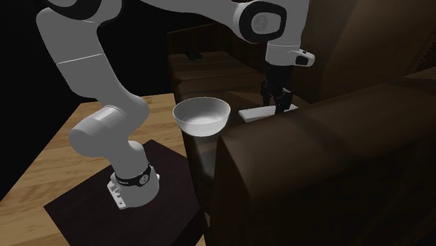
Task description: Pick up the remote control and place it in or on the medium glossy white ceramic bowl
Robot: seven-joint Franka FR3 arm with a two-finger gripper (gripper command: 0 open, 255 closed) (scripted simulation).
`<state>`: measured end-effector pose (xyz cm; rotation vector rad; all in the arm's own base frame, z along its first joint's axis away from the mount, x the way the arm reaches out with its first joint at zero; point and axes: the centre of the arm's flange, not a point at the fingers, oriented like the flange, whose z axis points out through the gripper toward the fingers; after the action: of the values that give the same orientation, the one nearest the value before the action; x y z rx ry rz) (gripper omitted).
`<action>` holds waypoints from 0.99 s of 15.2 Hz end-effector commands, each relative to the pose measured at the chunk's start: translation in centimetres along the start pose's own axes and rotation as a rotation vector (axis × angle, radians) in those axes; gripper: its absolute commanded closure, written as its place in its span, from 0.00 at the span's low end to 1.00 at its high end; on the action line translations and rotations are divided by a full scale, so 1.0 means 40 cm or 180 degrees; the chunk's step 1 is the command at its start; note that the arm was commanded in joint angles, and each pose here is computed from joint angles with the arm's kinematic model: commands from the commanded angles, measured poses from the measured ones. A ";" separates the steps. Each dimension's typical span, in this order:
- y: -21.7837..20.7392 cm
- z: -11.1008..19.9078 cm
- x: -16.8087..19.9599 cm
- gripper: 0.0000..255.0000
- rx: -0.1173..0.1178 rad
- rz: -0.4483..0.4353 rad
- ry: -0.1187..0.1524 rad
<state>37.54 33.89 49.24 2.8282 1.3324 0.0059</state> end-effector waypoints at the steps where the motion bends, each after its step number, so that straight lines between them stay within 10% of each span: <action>1: -0.001 -0.026 -0.002 1.00 0.0000 0.0000 0.0000; 15: 0.002 -0.211 -0.003 1.00 0.0000 0.0000 0.0000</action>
<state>37.49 33.88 57.15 2.8281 1.3326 0.0059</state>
